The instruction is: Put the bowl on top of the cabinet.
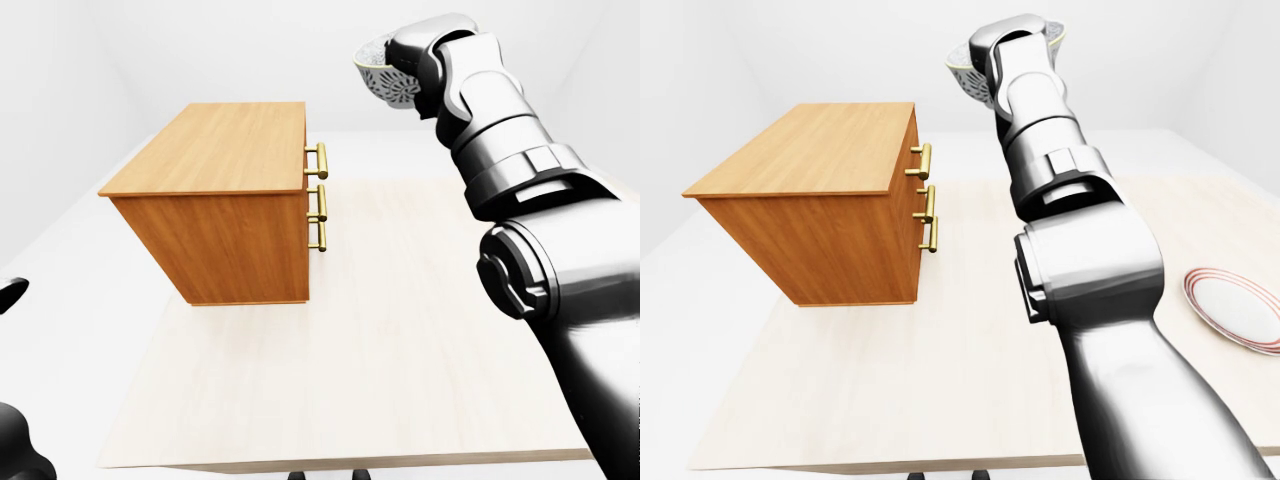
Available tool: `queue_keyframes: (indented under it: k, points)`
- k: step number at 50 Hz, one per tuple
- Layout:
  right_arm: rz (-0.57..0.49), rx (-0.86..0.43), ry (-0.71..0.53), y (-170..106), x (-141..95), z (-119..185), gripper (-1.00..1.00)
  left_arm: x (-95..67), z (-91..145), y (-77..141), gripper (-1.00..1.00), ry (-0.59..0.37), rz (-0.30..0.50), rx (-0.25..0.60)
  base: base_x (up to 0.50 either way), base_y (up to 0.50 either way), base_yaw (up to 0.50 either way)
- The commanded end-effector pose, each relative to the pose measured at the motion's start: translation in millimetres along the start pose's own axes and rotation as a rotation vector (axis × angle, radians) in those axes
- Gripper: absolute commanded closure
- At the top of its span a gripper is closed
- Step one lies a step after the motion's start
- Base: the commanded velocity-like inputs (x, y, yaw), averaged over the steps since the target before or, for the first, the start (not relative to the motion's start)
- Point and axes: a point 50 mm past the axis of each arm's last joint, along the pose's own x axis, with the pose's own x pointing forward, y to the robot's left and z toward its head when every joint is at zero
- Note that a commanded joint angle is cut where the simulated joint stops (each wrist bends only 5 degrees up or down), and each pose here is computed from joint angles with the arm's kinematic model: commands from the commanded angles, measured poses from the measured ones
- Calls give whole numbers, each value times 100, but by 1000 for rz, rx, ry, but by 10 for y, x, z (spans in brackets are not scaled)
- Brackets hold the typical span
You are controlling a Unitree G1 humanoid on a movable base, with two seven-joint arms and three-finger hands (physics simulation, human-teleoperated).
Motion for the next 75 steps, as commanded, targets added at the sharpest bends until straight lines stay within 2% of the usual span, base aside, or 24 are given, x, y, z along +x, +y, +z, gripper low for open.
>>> queue_keyframes:
  k: [1, 8, 17, 30, 33, 43, 50, 59, 61, 62, 75]
  points:
    - [-183, 22, -197, -481, -229, 759, 100, -3, 2, 5, -100, 2, -1, -6, 0, 0, 0]
    - [-216, 129, -271, -595, -309, 914, 100, -6, -18, 8, -100, 11, -2, -6, 0, 0, 0]
    - [-208, 153, -335, -642, -388, 1104, 100, -2, -14, 10, -100, 9, 1, -8, 0, 0, 0]
    - [-202, 252, -416, -682, -470, 1281, 100, 9, -46, 22, -100, 21, 6, -5, 0, 0, 0]
    - [-144, 240, -421, -618, -451, 1289, 100, 12, -33, 36, -100, 18, 9, -7, 0, 0, 0]
    - [-106, 378, -502, -576, -498, 1437, 100, -1, -24, 19, -100, 17, 4, -11, 0, 0, 0]
    - [-93, 369, -501, -510, -481, 1456, 100, -3, -26, 27, -100, 18, 7, -12, 0, 0, 0]
    - [-55, 361, -497, -290, -432, 1513, 100, -4, -18, 28, -100, 16, 8, -14, 0, 0, 0]
    - [-74, 322, -482, -268, -424, 1511, 100, -4, -21, 30, -100, 17, 8, -13, 0, 0, 0]
    - [-56, 361, -496, -261, -430, 1527, 100, -4, -21, 32, -100, 18, 8, -13, 0, 0, 0]
    - [-18, 347, -480, -44, -377, 1541, 100, -3, -26, 38, -100, 20, 11, -15, 0, 0, 0]
